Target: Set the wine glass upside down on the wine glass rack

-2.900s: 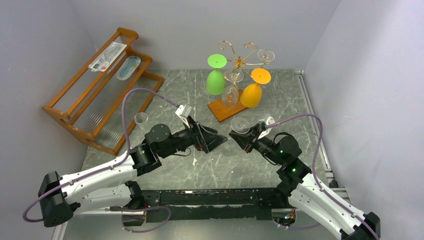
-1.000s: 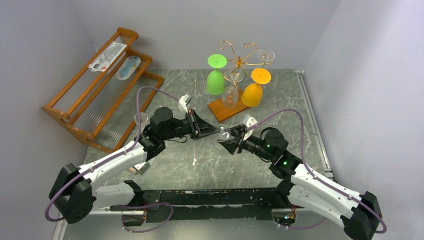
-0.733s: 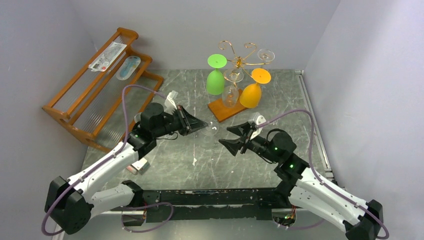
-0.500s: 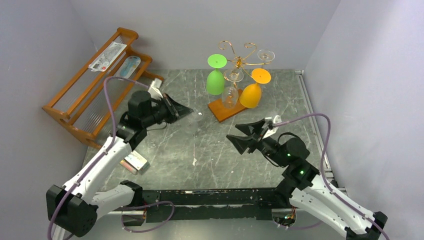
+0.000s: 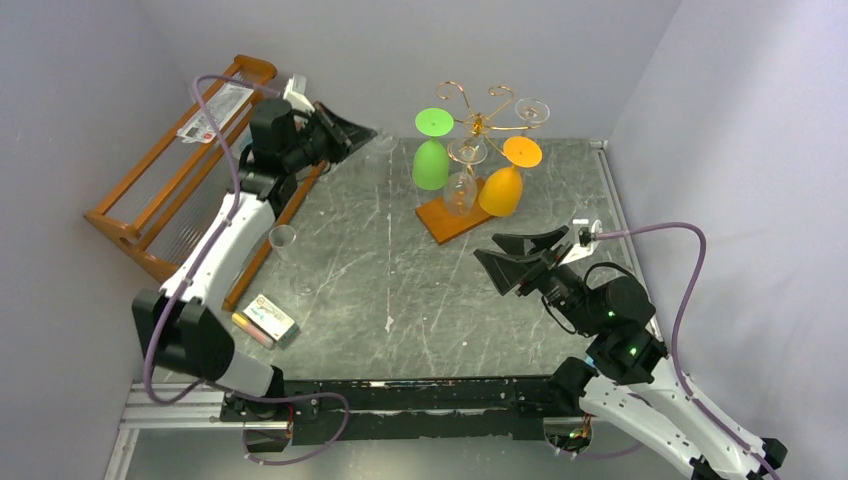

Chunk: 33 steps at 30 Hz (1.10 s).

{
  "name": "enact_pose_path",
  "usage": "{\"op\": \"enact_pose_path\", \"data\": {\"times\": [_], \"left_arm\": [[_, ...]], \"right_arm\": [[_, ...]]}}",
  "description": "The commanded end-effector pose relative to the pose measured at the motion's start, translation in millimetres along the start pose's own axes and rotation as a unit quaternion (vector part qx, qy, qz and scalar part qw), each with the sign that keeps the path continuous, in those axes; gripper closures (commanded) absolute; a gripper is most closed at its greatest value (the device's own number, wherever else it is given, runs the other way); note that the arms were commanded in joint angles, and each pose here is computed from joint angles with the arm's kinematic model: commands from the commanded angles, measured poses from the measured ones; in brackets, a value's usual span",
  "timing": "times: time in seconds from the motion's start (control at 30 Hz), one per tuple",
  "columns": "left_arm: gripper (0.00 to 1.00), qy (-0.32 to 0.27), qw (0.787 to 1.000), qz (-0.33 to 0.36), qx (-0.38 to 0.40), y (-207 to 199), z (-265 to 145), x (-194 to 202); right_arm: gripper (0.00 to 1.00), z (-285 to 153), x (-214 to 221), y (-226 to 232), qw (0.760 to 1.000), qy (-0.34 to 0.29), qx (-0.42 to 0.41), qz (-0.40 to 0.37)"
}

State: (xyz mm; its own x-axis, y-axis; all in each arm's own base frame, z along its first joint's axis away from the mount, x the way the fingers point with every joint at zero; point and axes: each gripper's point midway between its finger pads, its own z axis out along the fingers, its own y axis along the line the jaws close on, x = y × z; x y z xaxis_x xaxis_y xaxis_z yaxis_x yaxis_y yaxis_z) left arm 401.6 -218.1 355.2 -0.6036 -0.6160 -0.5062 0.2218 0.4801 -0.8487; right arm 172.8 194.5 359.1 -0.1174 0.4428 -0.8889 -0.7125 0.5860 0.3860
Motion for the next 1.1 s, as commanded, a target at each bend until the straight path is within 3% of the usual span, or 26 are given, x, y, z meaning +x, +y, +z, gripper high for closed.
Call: {"op": "enact_pose_path", "data": {"times": [0.0, 0.13, 0.33, 0.67, 1.07], "left_arm": [[0.95, -0.062, 0.994, 0.033, 0.088, -60.5, 28.0, -53.9], [0.95, -0.091, 0.990, 0.037, 0.098, -76.3, 48.5, -76.1], [0.95, -0.084, 0.991, 0.022, 0.103, -85.9, 80.9, -88.7], [0.95, -0.009, 0.992, -0.041, 0.115, -82.8, 121.0, -44.4], [0.95, 0.052, 0.986, -0.093, 0.130, -91.1, 129.7, -14.9]], "right_arm": [[0.36, 0.0, 0.6, 2.1, 1.000, 0.012, 0.002, 0.010], [0.36, -3.7, 4.2, 3.0, 1.000, 0.018, 0.001, 0.023], [0.36, -7.7, 0.6, 6.4, 0.999, 0.009, -0.008, 0.030], [0.36, -9.1, -6.2, -1.6, 0.999, -0.001, 0.021, 0.040], [0.37, -12.1, -7.2, -8.6, 0.998, -0.007, 0.042, 0.049]]}}
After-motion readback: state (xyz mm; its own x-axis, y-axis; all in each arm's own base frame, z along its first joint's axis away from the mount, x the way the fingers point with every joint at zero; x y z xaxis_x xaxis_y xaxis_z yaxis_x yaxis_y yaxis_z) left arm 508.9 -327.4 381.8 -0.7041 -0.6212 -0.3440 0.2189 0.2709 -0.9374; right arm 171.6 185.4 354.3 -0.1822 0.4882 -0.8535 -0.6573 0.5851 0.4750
